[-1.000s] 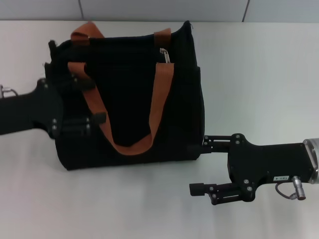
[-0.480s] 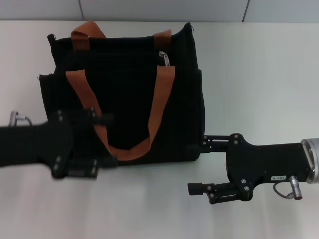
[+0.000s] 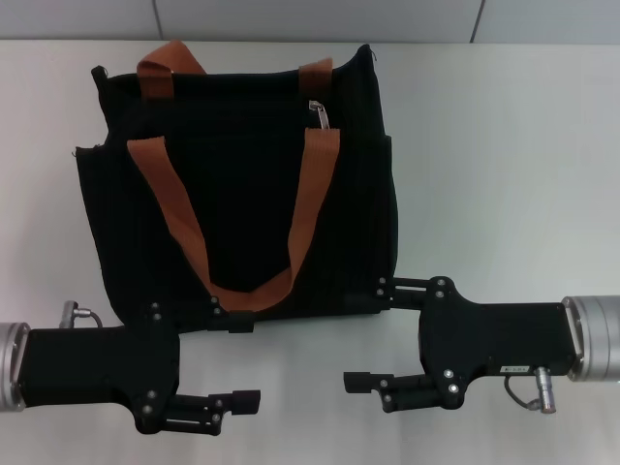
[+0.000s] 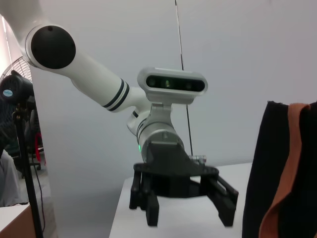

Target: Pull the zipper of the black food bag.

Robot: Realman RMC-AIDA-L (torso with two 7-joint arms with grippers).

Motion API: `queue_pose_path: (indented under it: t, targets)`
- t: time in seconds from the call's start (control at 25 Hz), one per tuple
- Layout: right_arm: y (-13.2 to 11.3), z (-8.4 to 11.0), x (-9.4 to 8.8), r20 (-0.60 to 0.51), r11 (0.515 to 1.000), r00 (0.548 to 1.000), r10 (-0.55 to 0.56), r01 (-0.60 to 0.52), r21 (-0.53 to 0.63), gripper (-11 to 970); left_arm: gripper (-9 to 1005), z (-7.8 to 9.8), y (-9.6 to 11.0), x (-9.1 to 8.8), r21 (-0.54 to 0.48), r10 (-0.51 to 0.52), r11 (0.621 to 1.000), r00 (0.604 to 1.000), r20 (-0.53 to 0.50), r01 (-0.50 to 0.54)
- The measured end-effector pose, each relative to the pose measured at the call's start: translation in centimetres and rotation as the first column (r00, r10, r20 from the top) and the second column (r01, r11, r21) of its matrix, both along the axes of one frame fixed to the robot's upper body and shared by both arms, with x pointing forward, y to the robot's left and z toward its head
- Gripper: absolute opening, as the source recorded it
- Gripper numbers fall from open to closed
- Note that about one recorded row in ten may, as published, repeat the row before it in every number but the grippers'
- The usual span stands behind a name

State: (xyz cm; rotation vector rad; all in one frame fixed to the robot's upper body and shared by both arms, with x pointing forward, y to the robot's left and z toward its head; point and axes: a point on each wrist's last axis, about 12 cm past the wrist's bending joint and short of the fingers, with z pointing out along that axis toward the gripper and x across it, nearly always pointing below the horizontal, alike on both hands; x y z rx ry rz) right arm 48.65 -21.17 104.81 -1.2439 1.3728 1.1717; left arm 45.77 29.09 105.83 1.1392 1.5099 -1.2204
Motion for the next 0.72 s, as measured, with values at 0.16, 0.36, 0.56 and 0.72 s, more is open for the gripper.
queue_pose_path:
  t: [0.16, 0.36, 0.56, 0.72]
  targets:
    - [0.16, -0.22, -0.11, 0.011, 1.000, 1.000, -0.005, 0.005, 0.002, 761, 812, -0.38, -0.04, -0.14, 0.011, 0.014, 1.000, 1.000, -0.012, -0.014]
    - [0.18, -0.25, -0.14, 0.011, 1.000, 1.000, -0.005, 0.005, 0.003, 761, 813, -0.28, 0.07, -0.13, 0.006, 0.014, 1.000, 1.000, -0.016, -0.014]
    - [0.16, -0.29, -0.17, 0.011, 1.000, 1.000, -0.010, 0.010, 0.005, 761, 812, -0.24, 0.06, -0.06, 0.007, 0.012, 1.000, 1.000, -0.015, -0.012]
    - [0.21, -0.36, -0.14, 0.011, 1.000, 1.000, -0.018, 0.018, 0.004, 761, 812, -0.23, 0.12, -0.03, 0.009, 0.013, 1.000, 1.000, -0.015, -0.012]
